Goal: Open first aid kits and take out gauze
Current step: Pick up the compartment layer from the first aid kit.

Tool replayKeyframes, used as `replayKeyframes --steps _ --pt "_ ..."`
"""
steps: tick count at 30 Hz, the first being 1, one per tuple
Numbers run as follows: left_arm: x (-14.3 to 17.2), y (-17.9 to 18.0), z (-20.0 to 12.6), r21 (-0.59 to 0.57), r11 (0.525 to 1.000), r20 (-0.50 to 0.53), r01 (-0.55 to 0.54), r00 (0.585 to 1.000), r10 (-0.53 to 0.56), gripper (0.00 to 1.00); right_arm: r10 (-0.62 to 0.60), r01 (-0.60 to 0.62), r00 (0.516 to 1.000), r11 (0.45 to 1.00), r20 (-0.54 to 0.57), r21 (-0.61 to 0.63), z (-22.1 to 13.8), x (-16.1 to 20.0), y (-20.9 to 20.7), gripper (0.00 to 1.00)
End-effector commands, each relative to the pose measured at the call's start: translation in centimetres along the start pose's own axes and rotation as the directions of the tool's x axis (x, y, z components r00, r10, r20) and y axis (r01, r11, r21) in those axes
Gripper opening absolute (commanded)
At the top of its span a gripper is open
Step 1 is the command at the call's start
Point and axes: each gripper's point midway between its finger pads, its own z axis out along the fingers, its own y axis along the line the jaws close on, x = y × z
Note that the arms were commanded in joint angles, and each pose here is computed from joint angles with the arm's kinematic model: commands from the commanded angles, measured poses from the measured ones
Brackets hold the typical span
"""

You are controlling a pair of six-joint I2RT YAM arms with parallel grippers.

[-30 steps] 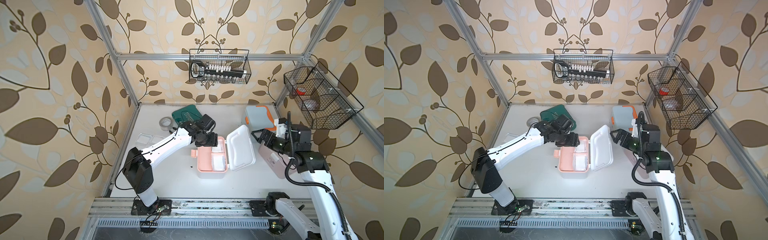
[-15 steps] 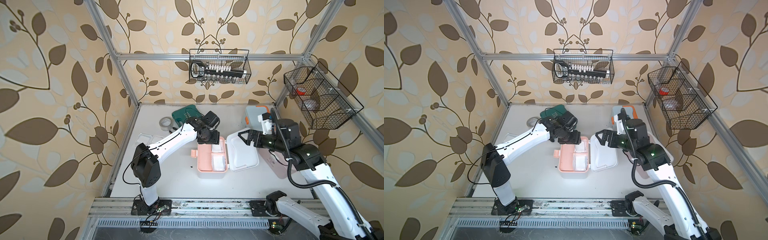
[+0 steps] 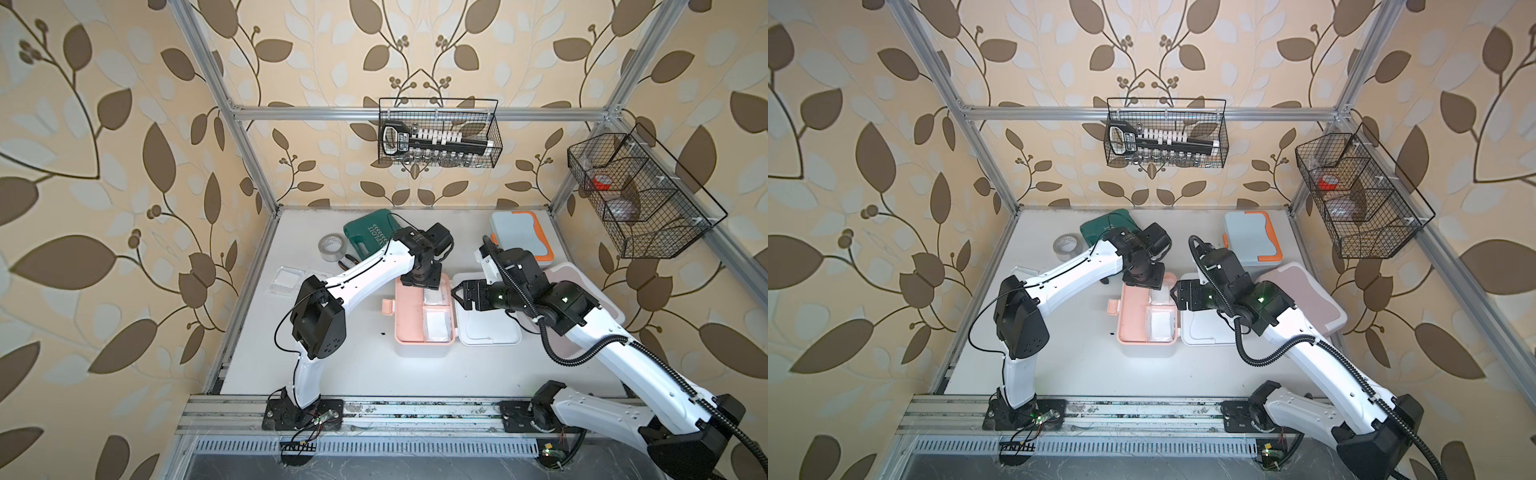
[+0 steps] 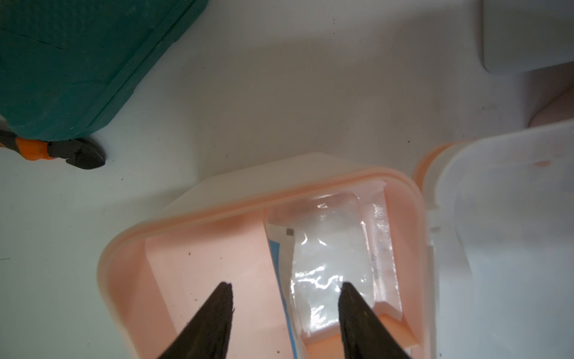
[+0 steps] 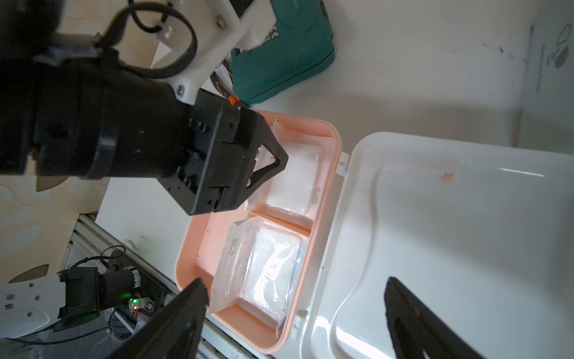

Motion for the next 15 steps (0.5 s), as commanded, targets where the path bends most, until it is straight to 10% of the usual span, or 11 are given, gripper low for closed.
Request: replayKeyframes --steps 1,15 --pt "0.1 -0.1 -0.9 -0.016 1.000 0.001 -0.019 1.000 0.019 0.54 -0.001 0.001 1.000 1.000 0.005 0.022 0.1 0.2 -0.6 0.87" --pt "1.6 -0.6 -0.5 0.008 0.999 -0.003 0.032 0.999 -0.032 0.23 0.078 -0.077 0.997 0.995 0.013 -0.068 2.1 1.1 -1.8 0.89"
